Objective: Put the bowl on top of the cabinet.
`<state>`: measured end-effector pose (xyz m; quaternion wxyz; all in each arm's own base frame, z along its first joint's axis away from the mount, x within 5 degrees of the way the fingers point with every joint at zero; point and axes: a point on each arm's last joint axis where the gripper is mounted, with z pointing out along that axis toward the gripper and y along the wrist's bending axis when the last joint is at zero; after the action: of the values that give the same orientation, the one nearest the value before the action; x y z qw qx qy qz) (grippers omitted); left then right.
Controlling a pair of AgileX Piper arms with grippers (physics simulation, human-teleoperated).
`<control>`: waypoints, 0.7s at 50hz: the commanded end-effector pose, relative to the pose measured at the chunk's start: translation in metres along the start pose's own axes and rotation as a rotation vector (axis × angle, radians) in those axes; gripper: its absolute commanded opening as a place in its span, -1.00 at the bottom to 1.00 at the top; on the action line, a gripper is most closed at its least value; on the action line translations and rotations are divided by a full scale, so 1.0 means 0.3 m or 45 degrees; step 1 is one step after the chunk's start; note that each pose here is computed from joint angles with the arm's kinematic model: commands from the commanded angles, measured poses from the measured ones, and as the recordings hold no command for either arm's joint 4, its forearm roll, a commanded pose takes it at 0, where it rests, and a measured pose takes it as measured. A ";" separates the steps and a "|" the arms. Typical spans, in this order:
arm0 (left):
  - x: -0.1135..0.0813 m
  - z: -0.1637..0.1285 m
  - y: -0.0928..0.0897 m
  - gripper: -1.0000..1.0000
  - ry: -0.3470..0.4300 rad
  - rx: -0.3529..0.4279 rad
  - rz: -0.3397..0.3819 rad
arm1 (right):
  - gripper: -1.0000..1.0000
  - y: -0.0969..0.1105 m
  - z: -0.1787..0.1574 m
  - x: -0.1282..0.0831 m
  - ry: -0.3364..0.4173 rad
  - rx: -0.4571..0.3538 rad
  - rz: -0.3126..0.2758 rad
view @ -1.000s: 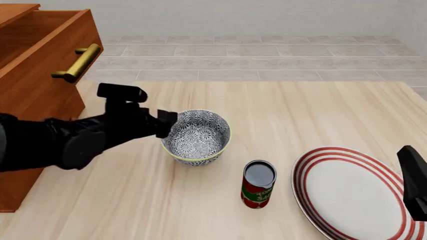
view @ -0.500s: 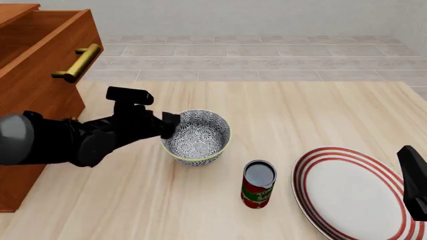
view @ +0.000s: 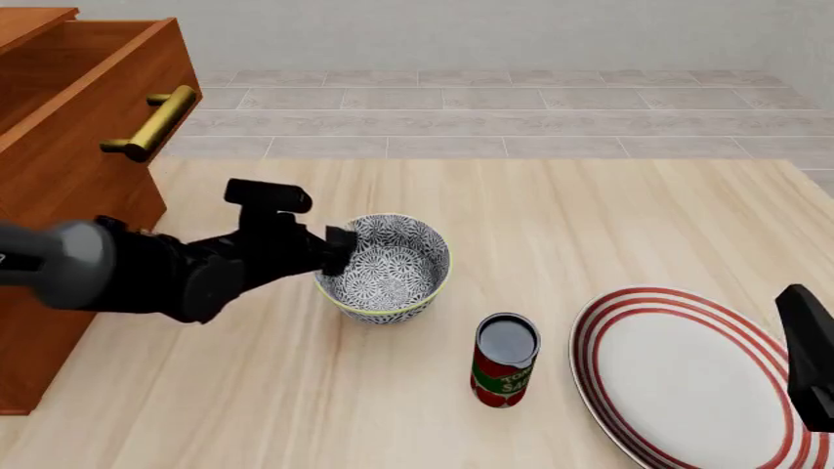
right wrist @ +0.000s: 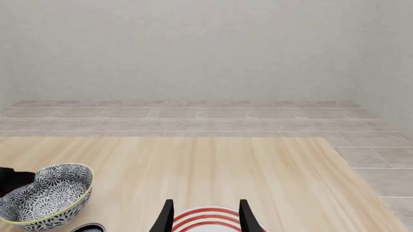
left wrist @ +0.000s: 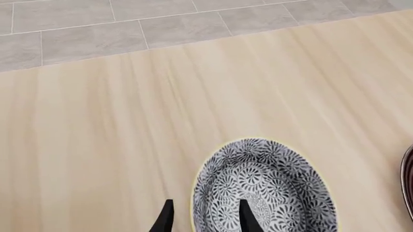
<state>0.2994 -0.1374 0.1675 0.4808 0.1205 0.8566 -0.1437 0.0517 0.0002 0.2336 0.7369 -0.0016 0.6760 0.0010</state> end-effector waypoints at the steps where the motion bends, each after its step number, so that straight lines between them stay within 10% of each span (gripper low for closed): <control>1: 0.023 0.038 0.003 1.00 0.019 -0.002 0.002 | 1.00 0.000 0.000 0.000 0.000 0.000 0.000; 18: 0.056 0.077 0.003 1.00 0.030 0.000 0.015 | 1.00 0.000 0.000 0.000 0.000 0.000 0.000; 19: 0.051 0.067 0.004 -1.00 0.008 0.002 0.041 | 1.00 0.000 0.000 0.000 0.000 0.000 0.000; 35: 0.030 0.027 0.005 -1.00 -0.027 0.003 0.020 | 1.00 0.000 0.000 0.000 0.000 0.000 0.000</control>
<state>0.3047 -0.1415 0.1507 0.4831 0.1204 0.8551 -0.1446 0.0517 0.0002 0.2336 0.7369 -0.0016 0.6760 0.0010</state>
